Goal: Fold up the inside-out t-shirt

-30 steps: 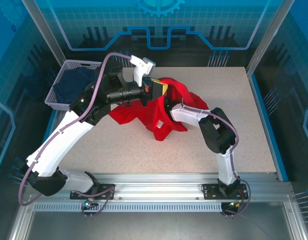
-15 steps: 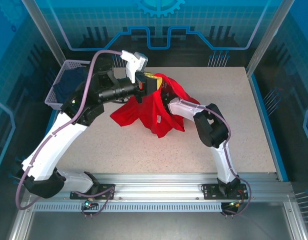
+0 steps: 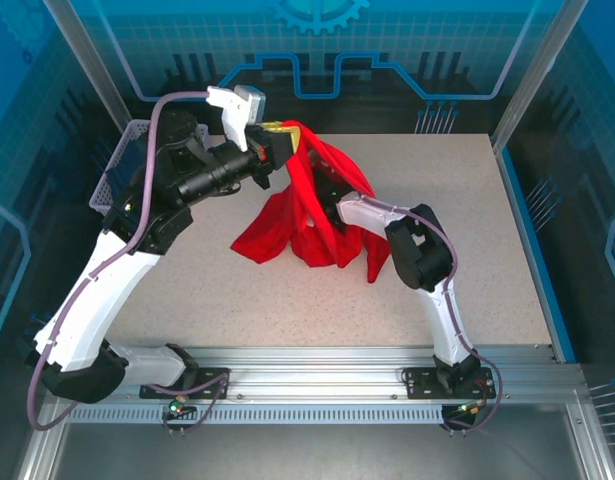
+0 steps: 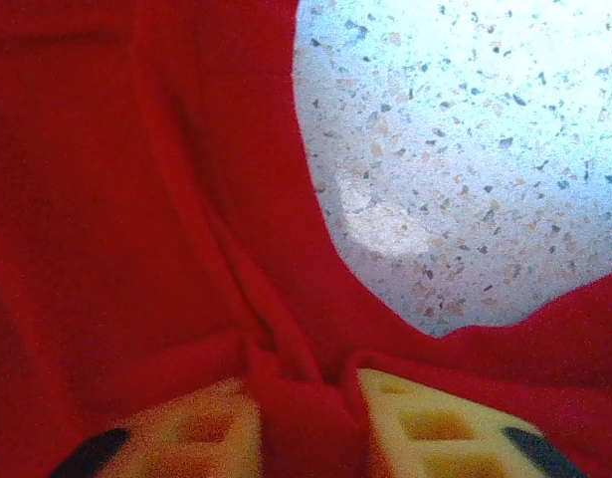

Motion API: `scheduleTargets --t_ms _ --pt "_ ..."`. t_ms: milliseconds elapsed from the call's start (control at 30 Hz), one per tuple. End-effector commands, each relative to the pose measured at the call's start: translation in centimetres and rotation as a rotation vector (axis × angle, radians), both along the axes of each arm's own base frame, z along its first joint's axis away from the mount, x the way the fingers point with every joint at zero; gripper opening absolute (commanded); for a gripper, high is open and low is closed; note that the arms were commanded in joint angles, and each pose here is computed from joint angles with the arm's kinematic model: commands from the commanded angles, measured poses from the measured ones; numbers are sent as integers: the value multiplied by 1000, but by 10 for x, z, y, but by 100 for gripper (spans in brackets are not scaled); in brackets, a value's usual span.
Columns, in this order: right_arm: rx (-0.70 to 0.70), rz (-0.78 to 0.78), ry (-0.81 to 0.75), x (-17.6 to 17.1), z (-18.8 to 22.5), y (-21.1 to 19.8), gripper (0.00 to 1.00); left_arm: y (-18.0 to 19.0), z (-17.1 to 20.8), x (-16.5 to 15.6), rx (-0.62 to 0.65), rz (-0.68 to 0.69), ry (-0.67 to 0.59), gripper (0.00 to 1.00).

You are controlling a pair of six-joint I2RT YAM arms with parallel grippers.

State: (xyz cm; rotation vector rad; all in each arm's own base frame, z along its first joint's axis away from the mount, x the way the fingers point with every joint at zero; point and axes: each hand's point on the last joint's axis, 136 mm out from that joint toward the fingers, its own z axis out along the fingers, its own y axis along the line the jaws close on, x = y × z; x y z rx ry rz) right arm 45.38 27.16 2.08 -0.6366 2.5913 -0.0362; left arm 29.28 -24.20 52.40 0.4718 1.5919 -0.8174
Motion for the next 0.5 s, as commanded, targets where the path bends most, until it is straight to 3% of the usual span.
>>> scheduleTargets --t_ms 0,67,267,467 --pt "2 30 92 -23 -15 -12 8 38 -6 33 17 235 -30 0" --pt "35 55 64 -26 2 -11 0 60 -33 62 31 346 48 0" --pt "207 144 -18 -54 62 -2 0 136 -123 143 79 624 266 0" --pt "346 238 -121 -77 113 5 0 145 -186 187 146 645 384 0"
